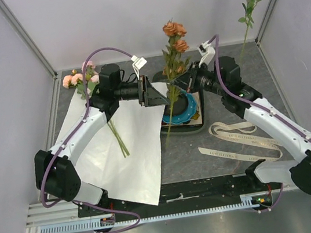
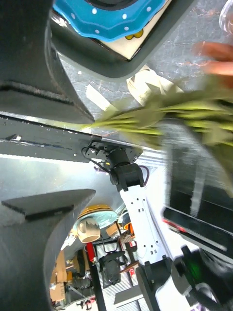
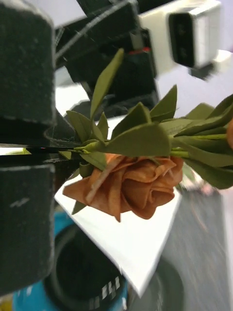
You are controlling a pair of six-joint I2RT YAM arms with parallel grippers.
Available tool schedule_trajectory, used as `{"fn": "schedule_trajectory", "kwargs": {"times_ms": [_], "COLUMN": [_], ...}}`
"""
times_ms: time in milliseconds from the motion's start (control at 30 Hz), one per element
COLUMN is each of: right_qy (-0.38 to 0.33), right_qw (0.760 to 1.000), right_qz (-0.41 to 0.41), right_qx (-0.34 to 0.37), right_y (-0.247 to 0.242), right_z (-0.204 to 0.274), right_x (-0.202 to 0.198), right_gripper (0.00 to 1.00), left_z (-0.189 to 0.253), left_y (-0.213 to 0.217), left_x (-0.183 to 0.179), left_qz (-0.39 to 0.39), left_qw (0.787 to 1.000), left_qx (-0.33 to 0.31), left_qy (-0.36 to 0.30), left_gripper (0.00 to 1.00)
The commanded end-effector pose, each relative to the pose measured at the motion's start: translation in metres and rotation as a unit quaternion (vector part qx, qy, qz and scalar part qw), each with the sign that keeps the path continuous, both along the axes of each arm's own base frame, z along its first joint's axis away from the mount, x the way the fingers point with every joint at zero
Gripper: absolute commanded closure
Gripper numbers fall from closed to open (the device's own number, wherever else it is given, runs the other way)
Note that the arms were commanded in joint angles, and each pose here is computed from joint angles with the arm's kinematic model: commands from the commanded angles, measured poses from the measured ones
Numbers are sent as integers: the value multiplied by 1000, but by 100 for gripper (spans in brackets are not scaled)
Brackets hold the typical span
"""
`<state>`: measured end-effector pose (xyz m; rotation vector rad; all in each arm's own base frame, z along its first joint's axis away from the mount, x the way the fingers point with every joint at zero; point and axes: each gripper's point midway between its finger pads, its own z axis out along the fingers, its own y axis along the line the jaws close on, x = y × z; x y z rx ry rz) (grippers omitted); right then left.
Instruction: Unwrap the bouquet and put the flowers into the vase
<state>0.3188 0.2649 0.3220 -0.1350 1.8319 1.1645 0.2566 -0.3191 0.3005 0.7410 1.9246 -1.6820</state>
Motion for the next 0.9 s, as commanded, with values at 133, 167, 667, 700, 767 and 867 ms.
{"fn": "schedule_trajectory", "kwargs": {"times_ms": [133,167,667,700,767,867], "right_qy": [-168,-167,-251,-250,-254,-254], "right_qw": [888,858,715,714,711,712], "right_qz": [-380,-424,-586,-586,-593,-597], "right_qx": [-198,-237,-288,-289,-280,-268], "right_y": [-170,-193,-265,-266,-271,-276], "right_z": [139,144,213,206,203,198], "right_x": [20,19,38,41,46,53], "right_gripper": [100,100,100,100,100,100], "left_z": [28,26,23,24,26,29], "left_y": [21,26,45,46,47,49], "left_x": [10,14,33,33,34,34], "left_qz": [54,65,105,108,110,112], "left_qw": [996,996,993,993,992,992], "left_qx": [3,5,-8,-10,-16,-19], "left_qy": [-68,-65,-53,-50,-57,-62], "left_gripper": [31,31,26,26,25,25]}}
